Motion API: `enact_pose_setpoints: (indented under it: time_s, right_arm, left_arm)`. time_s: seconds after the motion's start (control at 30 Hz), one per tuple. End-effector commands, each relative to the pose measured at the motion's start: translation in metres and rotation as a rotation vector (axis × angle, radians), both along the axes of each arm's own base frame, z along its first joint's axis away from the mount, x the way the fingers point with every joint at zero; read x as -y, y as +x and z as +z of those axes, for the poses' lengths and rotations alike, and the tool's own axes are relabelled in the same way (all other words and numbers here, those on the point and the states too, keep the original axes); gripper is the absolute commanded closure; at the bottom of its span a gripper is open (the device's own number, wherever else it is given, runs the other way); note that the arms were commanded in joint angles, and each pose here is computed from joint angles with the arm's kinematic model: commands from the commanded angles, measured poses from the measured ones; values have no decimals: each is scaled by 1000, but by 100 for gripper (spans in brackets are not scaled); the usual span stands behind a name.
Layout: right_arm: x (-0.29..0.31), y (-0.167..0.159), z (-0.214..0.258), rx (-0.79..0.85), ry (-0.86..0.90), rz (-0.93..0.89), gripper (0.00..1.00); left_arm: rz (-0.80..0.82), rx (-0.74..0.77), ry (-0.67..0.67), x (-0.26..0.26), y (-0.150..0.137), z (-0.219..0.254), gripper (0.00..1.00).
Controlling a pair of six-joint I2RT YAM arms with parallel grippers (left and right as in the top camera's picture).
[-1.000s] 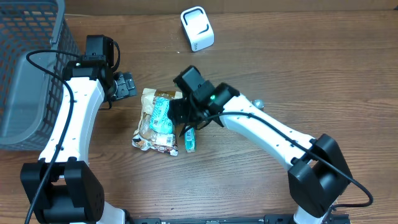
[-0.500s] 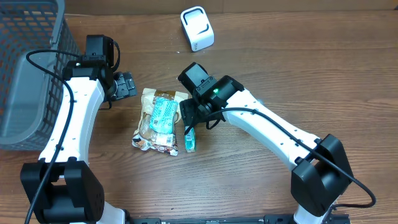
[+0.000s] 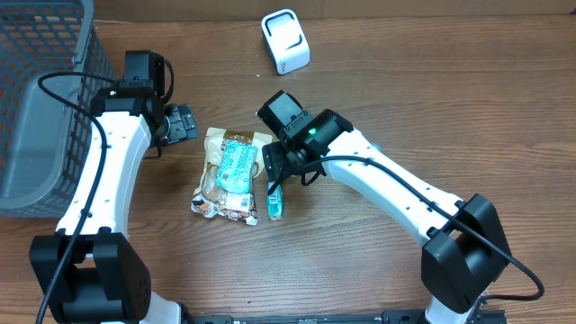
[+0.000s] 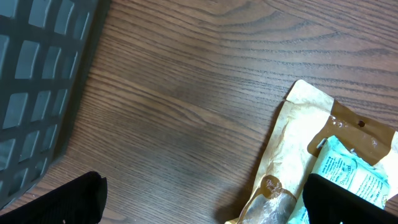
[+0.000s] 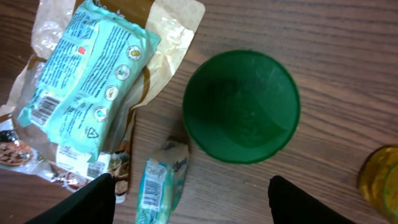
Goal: Scan the item barcode
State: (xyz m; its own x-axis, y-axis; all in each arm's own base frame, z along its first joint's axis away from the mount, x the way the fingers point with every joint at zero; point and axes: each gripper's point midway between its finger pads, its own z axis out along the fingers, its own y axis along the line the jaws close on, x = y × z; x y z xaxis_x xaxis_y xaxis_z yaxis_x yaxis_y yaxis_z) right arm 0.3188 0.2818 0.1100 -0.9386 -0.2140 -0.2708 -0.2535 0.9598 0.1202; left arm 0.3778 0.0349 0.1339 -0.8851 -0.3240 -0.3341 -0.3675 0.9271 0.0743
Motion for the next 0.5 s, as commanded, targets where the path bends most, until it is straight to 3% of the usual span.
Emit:
enact_pose_setpoints:
  time_s: [0.0, 0.23, 0.47]
  right_arm:
    - [7, 9, 11, 54, -15, -18, 23]
    - [7, 10, 11, 59, -19, -21, 15]
    - [7, 10, 11, 59, -19, -21, 12]
  left_arm:
    - [-18, 19, 8, 0, 4, 7, 0]
    - [-18, 19, 8, 0, 4, 7, 0]
    - [-18, 19, 8, 0, 4, 7, 1]
